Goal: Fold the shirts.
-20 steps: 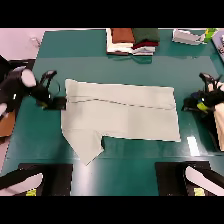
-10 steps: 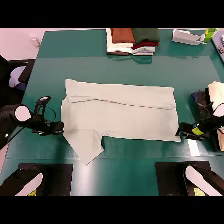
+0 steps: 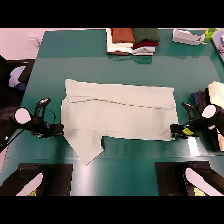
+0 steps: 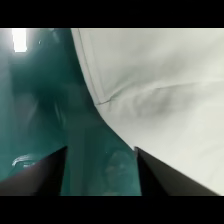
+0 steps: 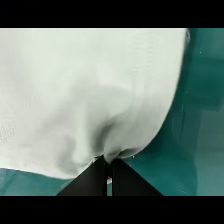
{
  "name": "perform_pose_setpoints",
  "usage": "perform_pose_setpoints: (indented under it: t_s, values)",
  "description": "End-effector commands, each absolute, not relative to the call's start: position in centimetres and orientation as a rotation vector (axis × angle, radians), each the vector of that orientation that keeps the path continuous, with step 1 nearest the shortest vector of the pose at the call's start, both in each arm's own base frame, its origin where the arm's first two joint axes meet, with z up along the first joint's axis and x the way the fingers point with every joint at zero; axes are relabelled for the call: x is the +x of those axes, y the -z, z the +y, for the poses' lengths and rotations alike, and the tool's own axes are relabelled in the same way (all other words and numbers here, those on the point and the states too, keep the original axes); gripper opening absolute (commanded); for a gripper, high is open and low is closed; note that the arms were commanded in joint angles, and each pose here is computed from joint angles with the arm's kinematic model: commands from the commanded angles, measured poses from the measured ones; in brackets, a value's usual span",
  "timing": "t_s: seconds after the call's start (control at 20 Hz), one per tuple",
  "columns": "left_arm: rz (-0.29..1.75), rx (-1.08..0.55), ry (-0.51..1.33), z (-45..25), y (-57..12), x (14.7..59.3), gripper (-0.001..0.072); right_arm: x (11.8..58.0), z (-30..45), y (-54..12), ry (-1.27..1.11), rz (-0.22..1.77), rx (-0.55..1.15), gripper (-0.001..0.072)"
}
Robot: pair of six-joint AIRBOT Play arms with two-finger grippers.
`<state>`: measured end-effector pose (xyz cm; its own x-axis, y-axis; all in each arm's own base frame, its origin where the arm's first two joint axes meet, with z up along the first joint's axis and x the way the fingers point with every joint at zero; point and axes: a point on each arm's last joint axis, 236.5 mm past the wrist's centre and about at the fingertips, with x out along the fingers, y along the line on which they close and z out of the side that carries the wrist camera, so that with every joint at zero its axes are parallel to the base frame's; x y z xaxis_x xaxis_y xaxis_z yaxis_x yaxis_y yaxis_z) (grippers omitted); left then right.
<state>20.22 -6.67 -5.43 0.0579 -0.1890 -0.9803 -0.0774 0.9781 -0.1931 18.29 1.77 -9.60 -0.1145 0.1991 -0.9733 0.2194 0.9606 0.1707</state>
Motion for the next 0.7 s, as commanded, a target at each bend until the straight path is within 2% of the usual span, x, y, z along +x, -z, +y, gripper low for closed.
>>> perform_pose_setpoints:
  t_s: [0.0, 0.2, 0.55, 0.65]
  values:
    - [1.535, -0.242, 0.093, -7.2, 6.4, 19.4, 0.0562, 18.5, 2.4, 9.8, -0.006, 1.688, 0.281, 0.0018]
    - [1.468, -0.36, 0.137, -9.4, 7.3, 20.5, 0.0561, 18.9, 2.4, 9.8, -0.004, 1.673, 0.281, 0.0018]
    - [1.457, -0.431, 0.173, -10.9, 7.6, 20.7, 0.0559, 18.9, 2.4, 9.8, -0.004, 1.67, 0.282, 0.0018]
    - [1.45, -0.418, 0.188, -10.9, 7.6, 20.8, 0.048, 18.9, 2.4, 9.8, -0.004, 1.671, 0.282, 0.0018]
